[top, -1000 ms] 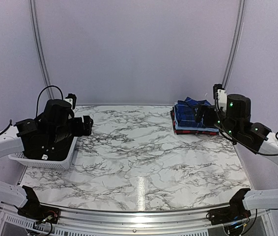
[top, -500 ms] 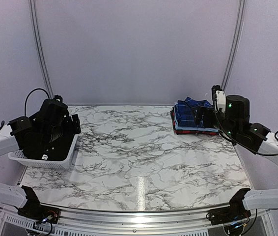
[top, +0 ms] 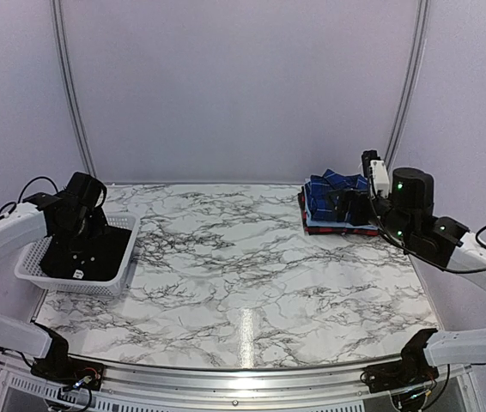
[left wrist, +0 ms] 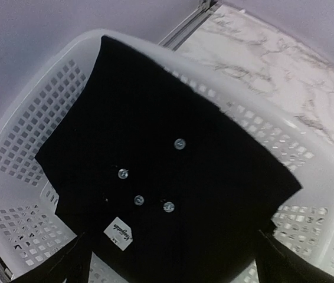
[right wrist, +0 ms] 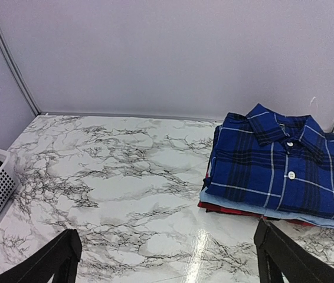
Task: Fold and stack the long sleeve shirts
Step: Pick up the crumpled shirt from the bin, then place the crumpled shirt at the center of the board.
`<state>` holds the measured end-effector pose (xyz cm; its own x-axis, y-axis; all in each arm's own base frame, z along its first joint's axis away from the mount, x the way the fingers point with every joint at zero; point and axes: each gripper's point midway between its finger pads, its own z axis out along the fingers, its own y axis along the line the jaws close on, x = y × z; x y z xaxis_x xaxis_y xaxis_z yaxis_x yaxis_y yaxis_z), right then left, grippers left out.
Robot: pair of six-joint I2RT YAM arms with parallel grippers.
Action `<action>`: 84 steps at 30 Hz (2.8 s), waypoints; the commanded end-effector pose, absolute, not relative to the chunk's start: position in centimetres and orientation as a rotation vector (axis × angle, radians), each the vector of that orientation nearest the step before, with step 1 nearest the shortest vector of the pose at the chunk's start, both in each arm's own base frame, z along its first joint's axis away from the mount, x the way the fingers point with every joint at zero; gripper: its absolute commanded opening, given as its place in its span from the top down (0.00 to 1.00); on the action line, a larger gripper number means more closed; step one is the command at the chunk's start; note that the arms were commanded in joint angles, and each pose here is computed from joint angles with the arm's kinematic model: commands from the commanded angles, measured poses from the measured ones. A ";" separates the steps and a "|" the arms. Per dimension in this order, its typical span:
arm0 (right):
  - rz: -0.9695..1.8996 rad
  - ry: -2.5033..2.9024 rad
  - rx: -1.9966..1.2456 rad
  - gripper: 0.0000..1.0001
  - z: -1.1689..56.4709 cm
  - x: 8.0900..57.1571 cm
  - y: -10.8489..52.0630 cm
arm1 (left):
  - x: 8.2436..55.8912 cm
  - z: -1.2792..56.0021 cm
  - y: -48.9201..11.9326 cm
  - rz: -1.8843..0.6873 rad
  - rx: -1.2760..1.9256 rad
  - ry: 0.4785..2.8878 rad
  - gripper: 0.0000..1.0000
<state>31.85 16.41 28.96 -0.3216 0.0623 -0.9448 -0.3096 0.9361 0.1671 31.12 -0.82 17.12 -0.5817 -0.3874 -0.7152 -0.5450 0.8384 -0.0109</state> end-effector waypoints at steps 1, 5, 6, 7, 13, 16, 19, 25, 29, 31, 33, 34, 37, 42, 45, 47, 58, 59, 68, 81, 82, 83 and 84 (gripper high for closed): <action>0.421 1.811 -0.212 0.02 29.9 31.4 17.0 | 31.1 12.0 1.0 0.306 -0.765 2.400 0.01; 0.444 1.800 -0.229 0.02 30.0 31.1 17.3 | 32.0 7.6 1.7 0.215 -0.850 2.467 0.01; 0.446 1.798 -0.232 0.01 30.1 31.1 17.3 | 32.3 6.5 1.5 0.192 -0.860 2.488 0.01; 0.447 1.797 -0.237 0.01 30.1 31.0 17.4 | 32.5 5.7 1.4 0.185 -0.866 2.503 0.01; 0.443 1.797 -0.254 0.02 30.0 31.0 17.5 | 34.2 2.0 0.5 0.139 -0.887 2.553 0.11; 0.446 1.800 -0.257 0.02 29.9 30.9 17.5 | 35.2 1.3 0.4 0.144 -0.872 2.555 0.30; 0.445 1.800 -0.256 0.02 29.9 30.9 17.5 | 36.3 1.3 0.9 0.176 -0.856 2.542 0.58; 0.449 1.802 -0.255 0.01 30.1 30.9 17.5 | 38.5 4.3 1.6 0.221 -0.789 2.480 1.00; 0.458 1.796 -0.256 0.02 30.5 30.8 17.7 | 38.6 7.7 1.8 0.214 -0.762 2.436 1.00; 0.459 1.795 -0.256 0.01 30.6 30.9 17.7 | 38.5 10.2 1.7 0.177 -0.747 2.386 1.00; 0.463 1.796 -0.257 0.01 30.6 31.1 17.8 | 38.3 12.3 1.4 0.136 -0.722 2.350 1.00; 0.464 1.796 -0.259 0.01 30.6 31.1 17.9 | 38.2 13.3 1.2 0.120 -0.708 2.335 1.00; 0.475 1.794 -0.264 0.01 30.7 31.2 18.2 | 37.8 16.6 0.4 0.050 -0.656 2.287 1.00; 0.485 1.789 -0.271 0.01 31.1 31.4 18.5 | 37.7 23.0 -1.7 -0.065 -0.540 2.195 1.00; 0.487 1.780 -0.270 0.02 31.5 31.5 18.5 | 37.7 28.0 -3.7 -0.146 -0.457 2.114 1.00; 0.487 1.775 -0.270 0.01 31.7 31.5 18.5 | 37.6 31.1 -5.5 -0.208 -0.394 2.062 1.00; 0.482 1.744 -0.267 0.01 32.8 31.1 18.2 | 34.0 42.5 -20.1 -0.581 0.030 1.869 1.00; 0.479 1.740 -0.272 0.01 32.9 31.1 18.2 | 33.5 42.5 -21.6 -0.609 0.069 1.870 1.00; 0.495 1.719 -0.359 0.02 33.6 30.1 18.8 | 29.0 37.0 -36.0 -0.814 0.362 1.979 1.00; 0.556 1.822 -0.469 0.02 29.4 30.4 21.1 | 33.0 25.0 -41.0 -0.859 0.392 2.268 0.72; 0.569 1.832 -0.479 0.02 29.0 30.3 21.3 | 33.5 24.7 -40.9 -0.853 0.384 2.275 0.62; 0.585 1.842 -0.491 0.04 28.7 30.2 21.7 | 33.8 24.4 -40.6 -0.834 0.376 2.282 0.55; 0.596 1.856 -0.501 0.05 28.2 30.1 21.9 | 34.1 24.2 -40.1 -0.813 0.365 2.287 0.53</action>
<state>30.63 20.60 28.71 -0.3138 -0.0487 -0.9482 -0.5453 0.8268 0.1380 32.21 -40.16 22.17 -0.7505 0.0912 -0.6546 0.4609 0.7820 -0.4195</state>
